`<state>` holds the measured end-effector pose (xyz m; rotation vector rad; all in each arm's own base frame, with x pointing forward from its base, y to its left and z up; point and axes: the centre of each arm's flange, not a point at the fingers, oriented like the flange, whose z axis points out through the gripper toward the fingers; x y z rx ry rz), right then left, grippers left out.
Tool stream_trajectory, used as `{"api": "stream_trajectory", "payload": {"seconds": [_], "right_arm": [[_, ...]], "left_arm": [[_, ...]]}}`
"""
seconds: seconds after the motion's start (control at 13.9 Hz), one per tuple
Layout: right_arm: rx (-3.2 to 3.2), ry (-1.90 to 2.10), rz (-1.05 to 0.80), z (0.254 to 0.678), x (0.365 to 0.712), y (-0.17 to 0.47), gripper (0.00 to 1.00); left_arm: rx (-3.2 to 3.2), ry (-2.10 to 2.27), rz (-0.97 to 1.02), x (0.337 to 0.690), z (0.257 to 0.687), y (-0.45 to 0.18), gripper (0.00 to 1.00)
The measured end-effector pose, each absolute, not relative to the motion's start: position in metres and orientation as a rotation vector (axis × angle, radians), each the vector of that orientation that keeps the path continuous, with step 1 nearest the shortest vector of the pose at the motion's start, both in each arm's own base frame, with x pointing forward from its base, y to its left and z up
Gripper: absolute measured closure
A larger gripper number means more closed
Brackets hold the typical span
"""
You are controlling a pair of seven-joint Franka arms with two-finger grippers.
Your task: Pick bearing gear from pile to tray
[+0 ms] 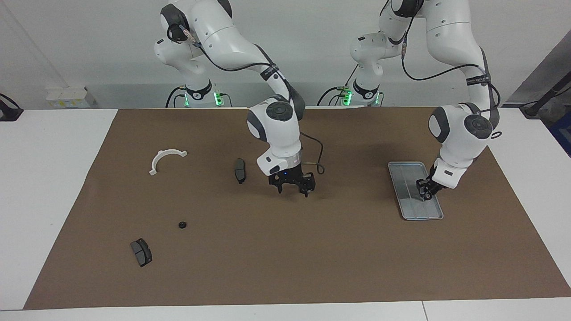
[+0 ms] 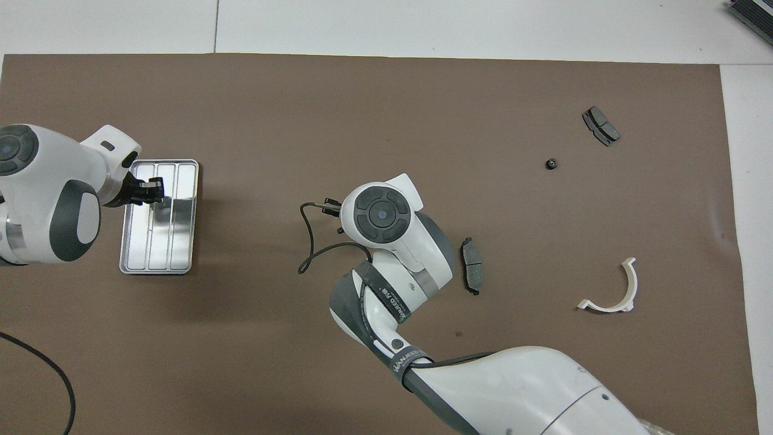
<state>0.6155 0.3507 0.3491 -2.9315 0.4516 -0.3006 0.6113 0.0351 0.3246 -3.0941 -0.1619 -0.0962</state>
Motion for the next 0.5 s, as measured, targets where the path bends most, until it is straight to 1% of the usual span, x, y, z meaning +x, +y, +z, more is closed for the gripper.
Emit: {"api": "stream_trajectory", "payload": {"seconds": [0.14, 0.22, 0.36, 0.5], "right_arm": [[-2.942, 0.437, -0.323, 0.364, 0.632, 0.315, 0.0], [-2.955, 0.428, -0.32, 0.369, 0.638, 0.298, 0.0], [-2.989, 0.401, -0.303, 0.376, 0.649, 0.261, 0.0], [-3.017, 0.37, -0.295, 0.376, 0.661, 0.215, 0.0]], "left_arm": [[-3.096, -0.157, -0.115, 0.613, 0.326, 0.034, 0.15], [-3.106, -0.165, -0.129, 0.614, 0.328, 0.031, 0.13], [-3.164, -0.214, -0.183, 0.622, 0.339, 0.016, 0.15], [-3.208, -0.196, -0.229, 0.63, 0.354, -0.022, 0.15]]}}
